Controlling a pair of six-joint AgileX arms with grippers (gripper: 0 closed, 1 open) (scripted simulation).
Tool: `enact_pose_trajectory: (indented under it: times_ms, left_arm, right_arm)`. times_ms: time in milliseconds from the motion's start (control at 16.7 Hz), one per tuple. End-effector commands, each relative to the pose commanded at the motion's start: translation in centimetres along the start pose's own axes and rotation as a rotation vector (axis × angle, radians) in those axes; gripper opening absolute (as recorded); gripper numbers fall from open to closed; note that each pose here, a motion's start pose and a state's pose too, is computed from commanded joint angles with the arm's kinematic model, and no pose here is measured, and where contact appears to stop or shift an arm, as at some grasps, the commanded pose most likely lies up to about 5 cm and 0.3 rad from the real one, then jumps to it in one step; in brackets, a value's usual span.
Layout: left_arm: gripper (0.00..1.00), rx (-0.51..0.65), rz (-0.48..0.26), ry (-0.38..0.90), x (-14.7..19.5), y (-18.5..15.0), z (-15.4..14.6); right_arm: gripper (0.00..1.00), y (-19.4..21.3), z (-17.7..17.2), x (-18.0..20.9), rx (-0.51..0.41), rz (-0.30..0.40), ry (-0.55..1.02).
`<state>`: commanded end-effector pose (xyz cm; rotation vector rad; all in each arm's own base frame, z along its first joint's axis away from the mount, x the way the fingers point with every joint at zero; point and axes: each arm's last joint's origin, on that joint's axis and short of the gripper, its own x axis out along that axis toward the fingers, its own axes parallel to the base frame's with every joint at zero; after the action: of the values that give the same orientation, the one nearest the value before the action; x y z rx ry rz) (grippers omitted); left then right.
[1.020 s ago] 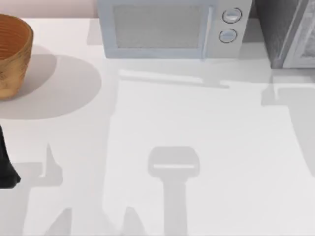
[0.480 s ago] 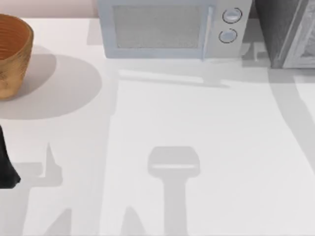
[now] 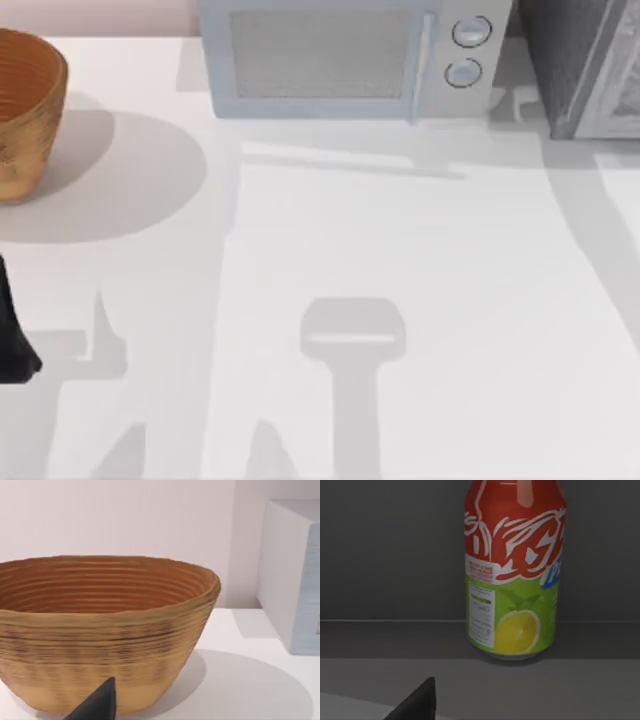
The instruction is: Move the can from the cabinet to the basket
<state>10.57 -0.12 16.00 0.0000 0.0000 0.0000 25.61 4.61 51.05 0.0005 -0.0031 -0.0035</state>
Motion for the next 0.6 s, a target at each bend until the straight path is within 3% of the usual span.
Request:
enact_pose_trajectory:
  times_ms: [600]
  left_arm:
    - [1.00, 0.000, 0.000, 0.000, 0.0, 0.0, 0.0]
  right_arm:
    - [1.00, 1.2, -0.4, 9.6, -0.003, -0.003, -0.004]
